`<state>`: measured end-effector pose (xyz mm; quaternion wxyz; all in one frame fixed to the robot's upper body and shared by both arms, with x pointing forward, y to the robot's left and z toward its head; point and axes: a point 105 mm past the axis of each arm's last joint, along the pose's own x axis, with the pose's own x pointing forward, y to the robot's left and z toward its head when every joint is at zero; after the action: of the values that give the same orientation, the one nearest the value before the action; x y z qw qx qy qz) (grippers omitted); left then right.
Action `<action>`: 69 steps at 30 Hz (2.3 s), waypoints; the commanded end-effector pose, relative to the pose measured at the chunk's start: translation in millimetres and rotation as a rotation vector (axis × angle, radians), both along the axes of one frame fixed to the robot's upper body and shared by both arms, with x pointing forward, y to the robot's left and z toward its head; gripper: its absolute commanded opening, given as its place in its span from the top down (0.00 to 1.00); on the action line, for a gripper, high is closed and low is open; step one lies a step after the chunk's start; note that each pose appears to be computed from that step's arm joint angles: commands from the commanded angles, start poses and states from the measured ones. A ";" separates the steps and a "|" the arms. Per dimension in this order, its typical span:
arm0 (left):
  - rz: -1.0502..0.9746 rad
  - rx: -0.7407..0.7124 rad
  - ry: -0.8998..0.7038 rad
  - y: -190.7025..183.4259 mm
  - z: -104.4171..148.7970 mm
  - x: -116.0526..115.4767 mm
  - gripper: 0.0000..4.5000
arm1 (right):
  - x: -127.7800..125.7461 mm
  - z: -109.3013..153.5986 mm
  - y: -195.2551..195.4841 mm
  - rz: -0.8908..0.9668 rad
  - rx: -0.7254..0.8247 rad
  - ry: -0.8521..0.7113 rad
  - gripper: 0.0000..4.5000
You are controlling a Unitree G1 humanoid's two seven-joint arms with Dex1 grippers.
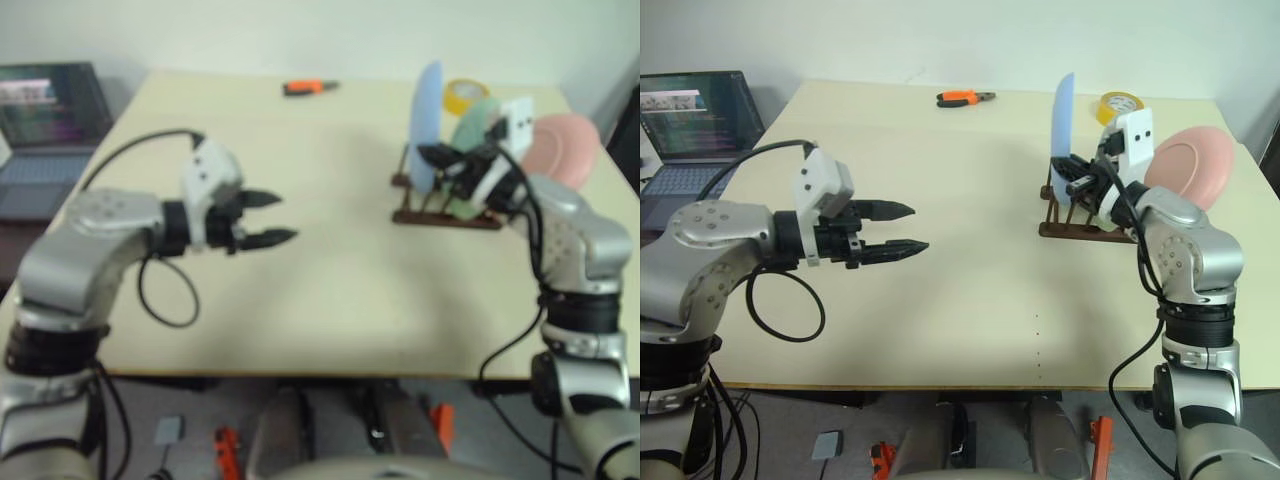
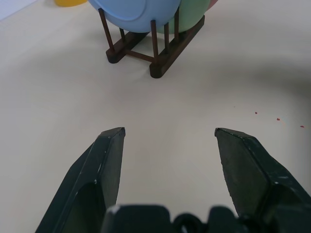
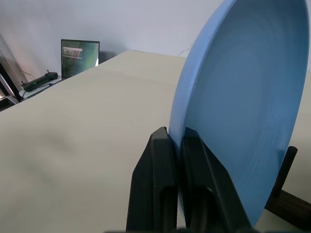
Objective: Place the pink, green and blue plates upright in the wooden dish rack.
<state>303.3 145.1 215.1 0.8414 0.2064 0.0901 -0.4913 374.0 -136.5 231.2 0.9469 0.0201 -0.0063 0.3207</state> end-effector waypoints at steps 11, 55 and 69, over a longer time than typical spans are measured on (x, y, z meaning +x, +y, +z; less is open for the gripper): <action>-0.007 0.008 -0.052 -0.9 11.7 -2.3 0.27 | 2.8 -1.1 -10.9 -0.048 -0.046 -0.018 0.15; -0.247 0.063 -0.198 -117.5 29.8 10.7 0.27 | -16.6 49.8 -203.8 -0.762 -0.359 -0.125 1.00; -0.225 0.051 -0.175 -136.6 31.7 3.0 0.27 | -3.0 21.5 -184.3 -0.739 -0.340 -0.055 1.00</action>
<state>310.7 11.2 235.8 0.7823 0.2688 0.0286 -0.5612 372.4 -326.7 233.6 0.9882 -0.1365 0.0487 -0.0495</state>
